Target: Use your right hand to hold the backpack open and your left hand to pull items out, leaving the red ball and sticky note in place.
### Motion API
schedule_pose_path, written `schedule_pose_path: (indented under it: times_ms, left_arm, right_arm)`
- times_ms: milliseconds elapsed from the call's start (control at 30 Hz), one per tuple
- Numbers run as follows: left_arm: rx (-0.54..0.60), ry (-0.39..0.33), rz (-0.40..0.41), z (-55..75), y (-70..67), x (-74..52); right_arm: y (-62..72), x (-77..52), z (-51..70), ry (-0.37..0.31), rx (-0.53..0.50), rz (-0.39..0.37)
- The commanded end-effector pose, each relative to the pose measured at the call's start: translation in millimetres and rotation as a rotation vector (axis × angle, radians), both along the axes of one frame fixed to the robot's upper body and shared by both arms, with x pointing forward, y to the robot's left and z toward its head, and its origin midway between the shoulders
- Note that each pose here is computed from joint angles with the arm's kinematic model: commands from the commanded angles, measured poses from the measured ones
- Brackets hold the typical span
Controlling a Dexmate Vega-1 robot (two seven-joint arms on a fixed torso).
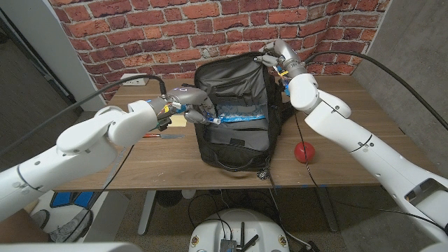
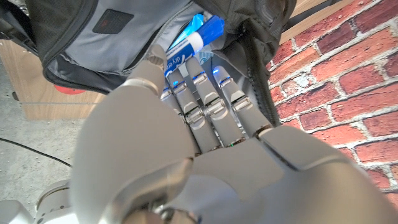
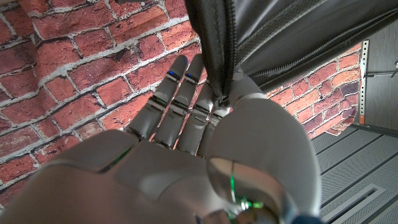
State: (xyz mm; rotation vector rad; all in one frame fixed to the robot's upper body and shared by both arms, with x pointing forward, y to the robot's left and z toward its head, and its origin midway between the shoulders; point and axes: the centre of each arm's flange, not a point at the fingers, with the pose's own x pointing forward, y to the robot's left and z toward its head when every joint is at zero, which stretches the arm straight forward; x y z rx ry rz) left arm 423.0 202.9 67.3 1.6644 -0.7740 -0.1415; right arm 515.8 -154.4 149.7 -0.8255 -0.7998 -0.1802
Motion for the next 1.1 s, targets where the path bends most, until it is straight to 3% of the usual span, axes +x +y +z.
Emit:
schedule_pose_path:
  times_ms: [33, 500, 1100]
  left_arm:
    - [-0.061, -0.004, 0.045, 8.1, 25.5, -1.7]
    - [-0.152, 0.005, 0.066, 6.0, 54.2, 2.4]
    - [-0.246, 0.021, 0.087, 1.9, 79.9, 15.8]
  right_arm:
    - [-0.1, 5.4, 1.3, 0.01, 0.007, -0.009]
    - [-1.3, 6.6, 1.3, 0.016, 0.012, -0.018]
    - [2.7, -14.0, -1.6, -0.006, 0.002, -0.029]
